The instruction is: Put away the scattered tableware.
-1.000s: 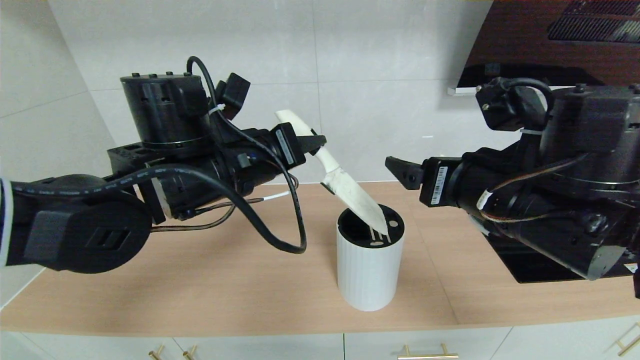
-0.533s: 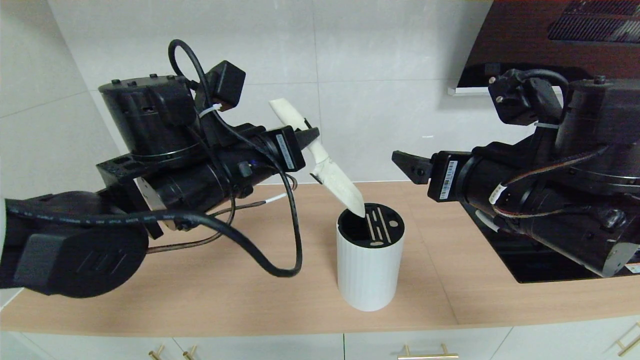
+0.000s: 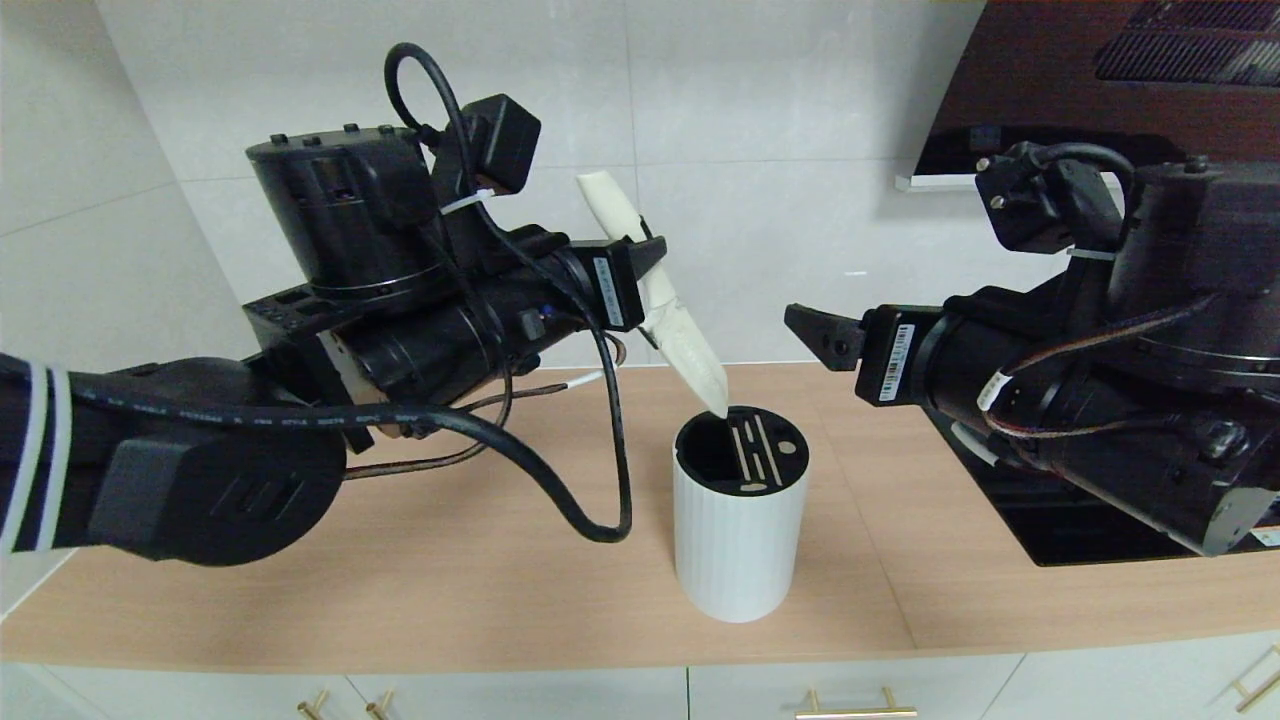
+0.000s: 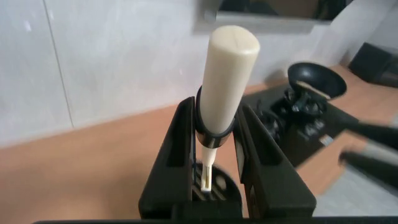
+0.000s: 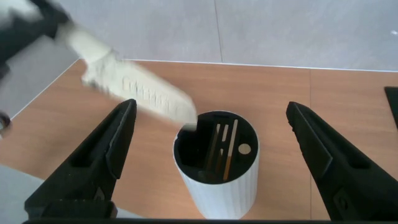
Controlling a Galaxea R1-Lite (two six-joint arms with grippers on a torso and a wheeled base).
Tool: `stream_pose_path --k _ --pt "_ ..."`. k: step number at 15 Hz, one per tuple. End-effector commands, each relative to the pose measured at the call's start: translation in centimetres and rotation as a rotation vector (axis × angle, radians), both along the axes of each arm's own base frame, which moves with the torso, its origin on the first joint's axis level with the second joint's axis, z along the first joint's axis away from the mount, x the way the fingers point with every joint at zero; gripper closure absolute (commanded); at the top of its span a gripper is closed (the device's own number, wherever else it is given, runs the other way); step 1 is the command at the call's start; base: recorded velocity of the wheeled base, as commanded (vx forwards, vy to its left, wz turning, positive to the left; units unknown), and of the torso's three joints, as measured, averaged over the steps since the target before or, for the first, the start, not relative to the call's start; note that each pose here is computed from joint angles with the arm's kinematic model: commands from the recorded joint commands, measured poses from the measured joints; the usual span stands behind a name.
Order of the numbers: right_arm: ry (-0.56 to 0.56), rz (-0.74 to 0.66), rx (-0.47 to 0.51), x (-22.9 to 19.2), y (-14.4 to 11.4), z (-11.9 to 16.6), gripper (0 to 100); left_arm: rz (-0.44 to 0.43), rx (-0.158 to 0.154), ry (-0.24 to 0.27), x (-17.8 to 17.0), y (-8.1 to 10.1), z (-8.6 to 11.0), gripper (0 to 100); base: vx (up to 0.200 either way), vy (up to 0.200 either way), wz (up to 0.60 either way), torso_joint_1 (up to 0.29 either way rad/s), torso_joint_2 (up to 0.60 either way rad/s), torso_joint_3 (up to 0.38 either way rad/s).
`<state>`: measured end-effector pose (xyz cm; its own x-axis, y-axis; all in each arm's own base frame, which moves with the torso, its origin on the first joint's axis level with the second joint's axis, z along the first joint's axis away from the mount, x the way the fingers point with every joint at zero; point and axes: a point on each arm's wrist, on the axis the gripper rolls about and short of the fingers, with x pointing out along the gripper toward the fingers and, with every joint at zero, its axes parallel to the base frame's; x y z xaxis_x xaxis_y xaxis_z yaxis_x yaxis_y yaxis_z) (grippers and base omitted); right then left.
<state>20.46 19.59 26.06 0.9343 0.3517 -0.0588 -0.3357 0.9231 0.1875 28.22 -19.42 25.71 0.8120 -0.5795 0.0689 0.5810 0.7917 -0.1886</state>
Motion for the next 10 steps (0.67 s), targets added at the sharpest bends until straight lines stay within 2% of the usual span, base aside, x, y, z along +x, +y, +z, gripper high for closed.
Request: stream_pose_path --k 1,4,6,7,10 --pt "-0.006 0.000 0.006 -0.2 -0.2 0.2 0 -0.023 0.011 0.016 -0.2 -0.8 -0.5 100 0.000 0.000 0.00 0.000 0.00 0.000" --pt "-0.008 -0.002 0.000 -0.2 -0.2 0.2 0 -0.050 0.036 0.048 -0.4 -1.9 -1.8 100 0.000 0.000 0.00 0.000 0.00 0.000" --pt "-0.009 -0.001 -0.007 -0.2 -0.2 0.2 0 -0.034 0.087 0.050 0.2 -2.3 -3.0 100 0.000 0.000 0.00 0.000 0.00 0.000" --pt "-0.007 -0.001 -0.009 -0.2 -0.2 0.1 0 -0.017 0.102 0.045 0.3 -2.4 -3.2 100 0.000 0.000 0.00 0.000 0.00 0.000" --pt "-0.003 -0.001 -0.014 -0.1 -0.1 -0.1 0 0.010 0.096 0.028 0.0 -2.0 -2.6 100 0.000 0.000 0.00 0.000 0.00 0.000"
